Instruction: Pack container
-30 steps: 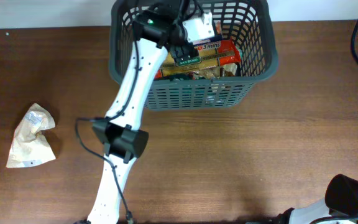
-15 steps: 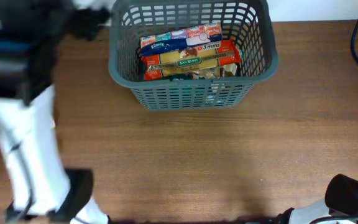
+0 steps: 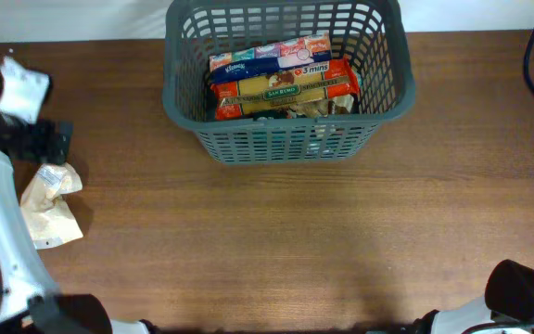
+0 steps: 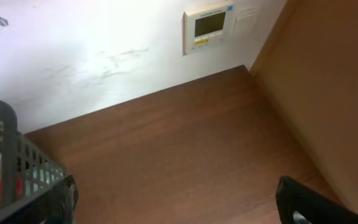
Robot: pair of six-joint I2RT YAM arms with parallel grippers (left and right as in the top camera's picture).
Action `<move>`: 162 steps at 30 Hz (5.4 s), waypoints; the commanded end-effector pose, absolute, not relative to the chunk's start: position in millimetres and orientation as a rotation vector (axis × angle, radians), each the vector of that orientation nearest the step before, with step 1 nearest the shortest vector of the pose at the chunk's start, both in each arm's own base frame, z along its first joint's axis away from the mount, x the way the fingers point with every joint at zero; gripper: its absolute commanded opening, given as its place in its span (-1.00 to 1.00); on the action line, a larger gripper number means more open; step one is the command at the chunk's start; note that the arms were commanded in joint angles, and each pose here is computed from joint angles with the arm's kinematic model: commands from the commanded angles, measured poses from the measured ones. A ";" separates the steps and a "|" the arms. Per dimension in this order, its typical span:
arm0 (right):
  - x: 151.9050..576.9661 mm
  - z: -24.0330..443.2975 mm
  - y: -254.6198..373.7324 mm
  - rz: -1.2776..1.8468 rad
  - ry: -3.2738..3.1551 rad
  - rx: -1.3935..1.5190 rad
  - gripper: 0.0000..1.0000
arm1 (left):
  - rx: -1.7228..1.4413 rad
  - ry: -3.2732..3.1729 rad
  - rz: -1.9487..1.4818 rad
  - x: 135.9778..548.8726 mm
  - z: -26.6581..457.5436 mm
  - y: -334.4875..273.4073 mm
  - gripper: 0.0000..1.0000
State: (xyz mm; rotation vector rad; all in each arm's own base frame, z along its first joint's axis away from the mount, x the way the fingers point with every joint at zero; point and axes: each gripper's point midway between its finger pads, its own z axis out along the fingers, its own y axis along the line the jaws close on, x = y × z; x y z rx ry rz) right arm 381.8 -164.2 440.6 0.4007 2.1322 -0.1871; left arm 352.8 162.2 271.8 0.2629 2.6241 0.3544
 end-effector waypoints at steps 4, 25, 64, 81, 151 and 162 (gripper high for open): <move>383.1 439.0 -164.9 -0.177 2.133 0.410 0.98 | -0.092 2.788 0.342 319.0 167.2 225.8 0.88; 383.1 439.0 -164.9 -0.177 2.132 0.411 0.98 | -0.208 3.070 0.266 314.6 30.0 264.2 0.79; 383.1 439.1 -165.0 -0.177 2.132 0.410 0.98 | 0.454 2.137 0.033 483.6 394.1 99.4 -0.96; 383.1 439.1 -165.0 -0.177 2.132 0.410 0.97 | 1.580 1.389 0.112 464.3 414.1 -197.2 -0.96; 422.8 461.2 15.5 0.319 2.066 -0.073 0.98 | -0.094 2.089 0.416 403.6 476.4 140.2 0.99; 402.1 461.3 132.1 0.492 2.056 -0.362 0.98 | -0.092 2.306 0.370 375.1 432.8 131.1 0.98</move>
